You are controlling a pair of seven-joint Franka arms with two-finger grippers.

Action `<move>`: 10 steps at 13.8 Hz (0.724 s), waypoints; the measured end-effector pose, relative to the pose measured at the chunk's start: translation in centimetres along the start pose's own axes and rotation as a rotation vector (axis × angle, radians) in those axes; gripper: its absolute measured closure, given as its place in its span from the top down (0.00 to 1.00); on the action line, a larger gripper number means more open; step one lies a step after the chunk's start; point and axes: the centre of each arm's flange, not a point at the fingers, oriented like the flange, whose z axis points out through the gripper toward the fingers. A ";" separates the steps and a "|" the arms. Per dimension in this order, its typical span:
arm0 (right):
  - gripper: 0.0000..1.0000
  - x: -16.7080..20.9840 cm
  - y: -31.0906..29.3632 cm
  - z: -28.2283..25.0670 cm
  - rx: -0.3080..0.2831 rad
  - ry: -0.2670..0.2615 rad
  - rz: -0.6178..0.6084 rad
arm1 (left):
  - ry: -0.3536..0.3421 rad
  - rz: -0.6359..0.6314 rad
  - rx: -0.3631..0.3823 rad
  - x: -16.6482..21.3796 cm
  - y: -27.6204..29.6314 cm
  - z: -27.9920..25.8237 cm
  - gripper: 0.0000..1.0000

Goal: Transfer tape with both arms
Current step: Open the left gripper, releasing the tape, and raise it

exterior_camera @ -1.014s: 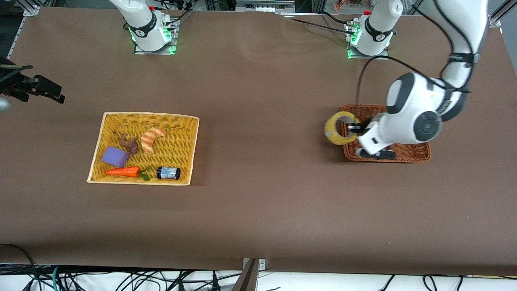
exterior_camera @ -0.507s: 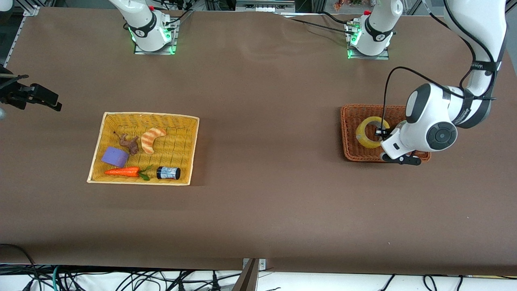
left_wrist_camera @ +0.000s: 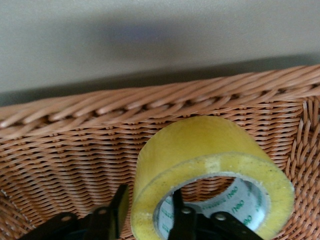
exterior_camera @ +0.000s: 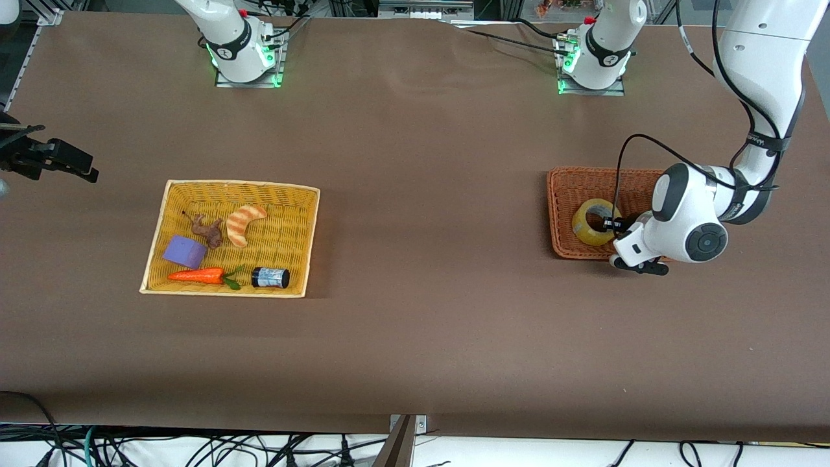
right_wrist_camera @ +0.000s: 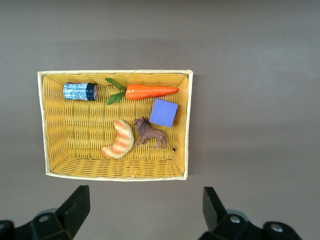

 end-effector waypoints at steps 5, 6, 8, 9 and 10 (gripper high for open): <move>1.00 0.0 0.0 0.0 0.000 0.000 0.000 | 0.038 0.003 0.014 -1.1 1.0 -9.3 0.98; 1.00 0.0 0.0 0.0 0.000 0.000 0.000 | 0.059 0.014 0.020 -2.1 2.1 -13.2 0.99; 1.00 0.0 0.0 0.0 0.000 0.000 0.000 | 0.119 0.042 0.043 -4.7 4.8 -20.8 1.00; 1.00 0.0 0.0 0.0 0.000 0.000 0.000 | 0.156 0.050 0.056 -6.2 5.7 -23.8 1.00; 1.00 0.0 0.0 0.0 0.000 0.000 0.000 | 0.191 0.053 0.068 -7.5 6.3 -26.1 1.00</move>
